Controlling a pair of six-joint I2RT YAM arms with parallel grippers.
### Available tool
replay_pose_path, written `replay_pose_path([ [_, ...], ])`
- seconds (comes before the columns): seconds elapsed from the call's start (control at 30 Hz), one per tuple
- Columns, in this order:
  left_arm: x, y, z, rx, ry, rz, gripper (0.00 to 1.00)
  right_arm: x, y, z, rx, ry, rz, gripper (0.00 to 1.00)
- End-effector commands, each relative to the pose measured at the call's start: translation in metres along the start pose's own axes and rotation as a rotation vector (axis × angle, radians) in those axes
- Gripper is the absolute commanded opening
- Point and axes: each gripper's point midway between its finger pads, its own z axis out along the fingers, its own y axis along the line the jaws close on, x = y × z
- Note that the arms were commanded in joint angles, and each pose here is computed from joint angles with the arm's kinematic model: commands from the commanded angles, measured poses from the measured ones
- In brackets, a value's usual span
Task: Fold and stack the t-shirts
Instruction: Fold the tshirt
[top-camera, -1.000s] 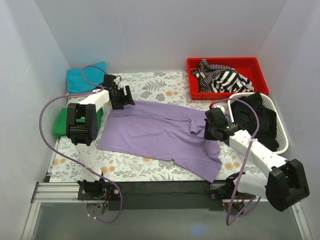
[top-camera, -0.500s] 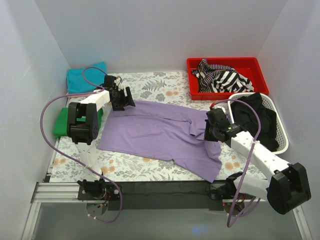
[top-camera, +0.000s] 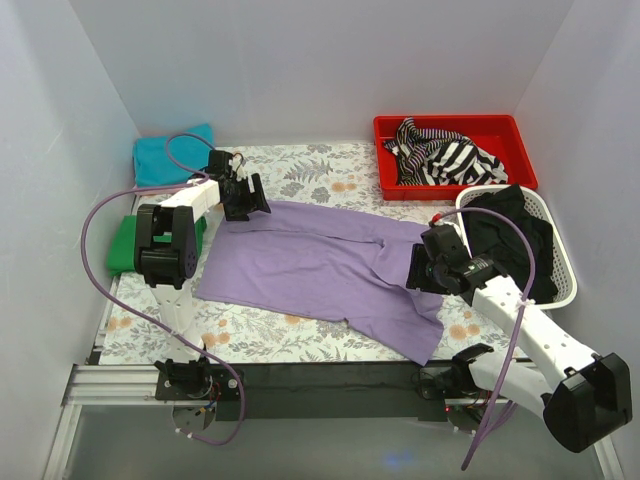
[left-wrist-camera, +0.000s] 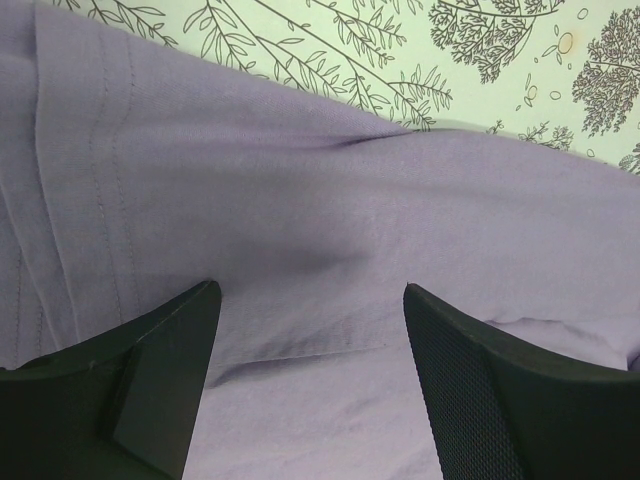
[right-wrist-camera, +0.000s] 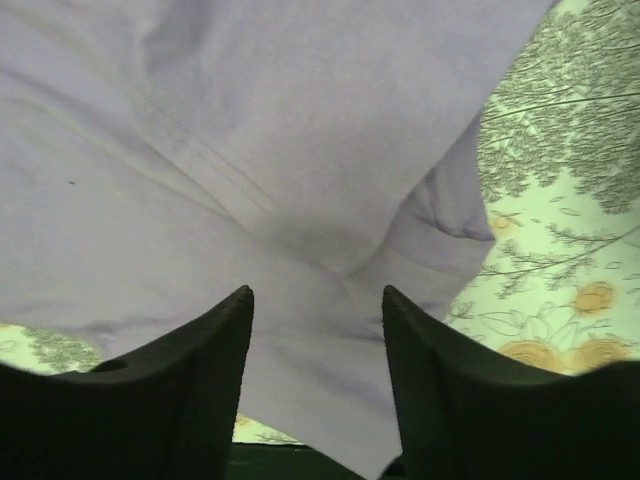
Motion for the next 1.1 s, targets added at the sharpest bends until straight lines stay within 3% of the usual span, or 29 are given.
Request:
replay_pose_path([
  [0.0,0.001,0.0,0.002,0.001,0.021,0.011,0.73,-0.007,-0.018,-0.006,0.099,-0.036,0.008,0.64],
  [0.03,0.001,0.0,0.003,0.0,0.022,0.01,0.73,-0.014,-0.019,-0.009,0.11,-0.055,0.001,0.71],
  [0.17,-0.008,-0.007,-0.004,0.022,-0.009,0.015,0.73,-0.073,-0.014,-0.034,0.152,-0.232,-0.016,0.72],
  [0.27,-0.022,-0.022,-0.01,0.079,-0.047,0.019,0.73,-0.103,-0.008,-0.026,0.189,-0.285,-0.082,0.75],
  [0.6,-0.02,-0.01,0.021,0.044,0.003,-0.044,0.73,-0.104,0.003,0.086,0.211,-0.12,-0.201,0.69],
  [0.83,-0.004,0.026,0.029,-0.104,0.035,-0.081,0.73,-0.098,0.003,0.119,0.192,-0.039,-0.213,0.71],
  [1.07,0.008,0.06,0.029,-0.119,0.082,-0.22,0.73,-0.09,0.002,0.155,0.17,0.074,-0.214,0.73],
])
